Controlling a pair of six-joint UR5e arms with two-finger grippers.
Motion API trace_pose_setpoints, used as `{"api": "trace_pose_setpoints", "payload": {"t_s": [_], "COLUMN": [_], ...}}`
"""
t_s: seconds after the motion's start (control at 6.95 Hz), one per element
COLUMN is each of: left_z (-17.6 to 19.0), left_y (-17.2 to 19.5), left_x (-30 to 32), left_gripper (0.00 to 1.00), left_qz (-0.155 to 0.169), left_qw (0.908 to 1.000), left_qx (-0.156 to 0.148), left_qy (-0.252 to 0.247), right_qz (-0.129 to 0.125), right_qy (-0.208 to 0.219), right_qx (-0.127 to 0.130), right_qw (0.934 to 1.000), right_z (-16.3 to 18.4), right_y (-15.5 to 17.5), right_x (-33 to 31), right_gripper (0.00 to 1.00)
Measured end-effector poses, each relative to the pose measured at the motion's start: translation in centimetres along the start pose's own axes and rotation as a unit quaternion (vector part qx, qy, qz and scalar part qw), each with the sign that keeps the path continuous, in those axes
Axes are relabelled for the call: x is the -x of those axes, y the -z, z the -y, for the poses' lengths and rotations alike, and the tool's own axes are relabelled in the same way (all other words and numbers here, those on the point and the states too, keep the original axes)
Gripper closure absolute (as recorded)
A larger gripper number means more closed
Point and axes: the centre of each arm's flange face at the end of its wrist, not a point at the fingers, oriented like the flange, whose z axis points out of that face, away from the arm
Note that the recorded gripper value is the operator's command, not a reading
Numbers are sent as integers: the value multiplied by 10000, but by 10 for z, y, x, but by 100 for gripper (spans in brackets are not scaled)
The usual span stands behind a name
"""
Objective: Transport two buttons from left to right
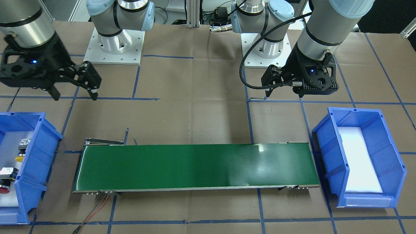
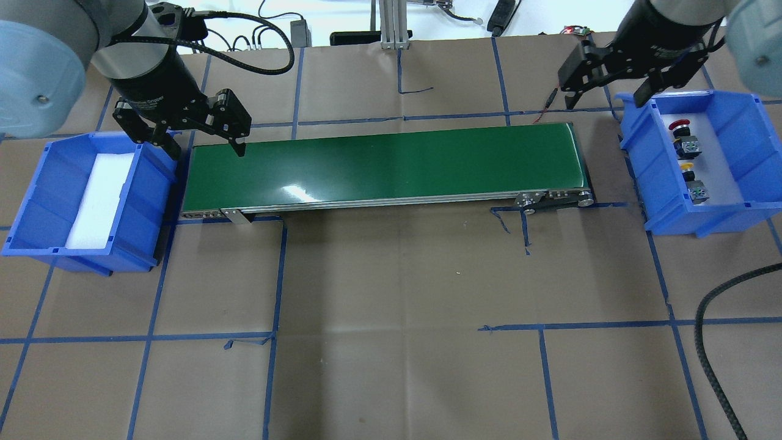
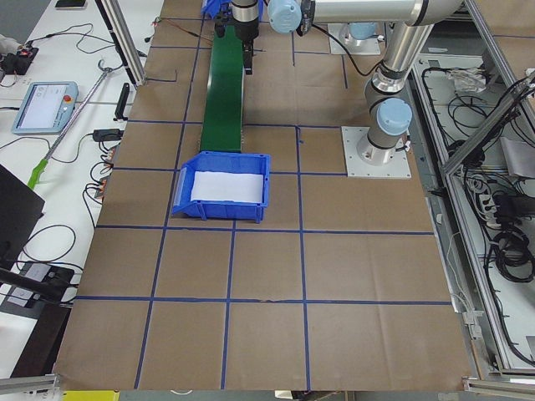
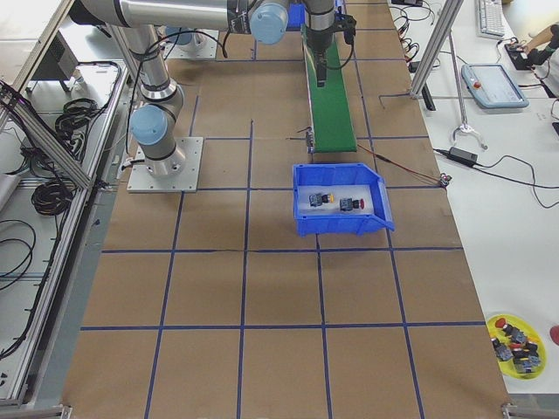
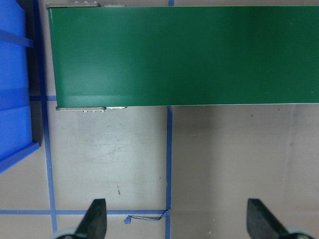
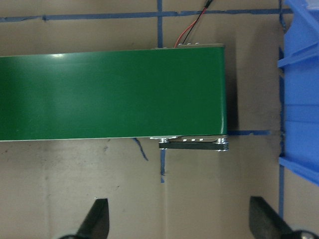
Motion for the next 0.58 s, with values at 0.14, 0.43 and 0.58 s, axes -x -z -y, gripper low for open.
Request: {"api": "trace_pose_setpoints", "payload": {"t_s": [0.14,0.43,0.58], "left_z": [0,0,0], "left_y": [0,-1,-1], "left_x": [0,0,0], "left_gripper": [0,0,0], "left_qz": [0,0,0], "left_qw": [10000,10000,10000], "left_qx": [2,6,7], "left_qy": [0,0,0], "right_qz": [9,-77,-112], "right_qy": [75,246,266], "right_qx": [49,85,64], "right_qw": [10000,9996,9996], "right_z": [-12,-26,-30], "right_y": [-3,-4,-1], "right_x": [32,60,62], "right_gripper": [0,0,0]}}
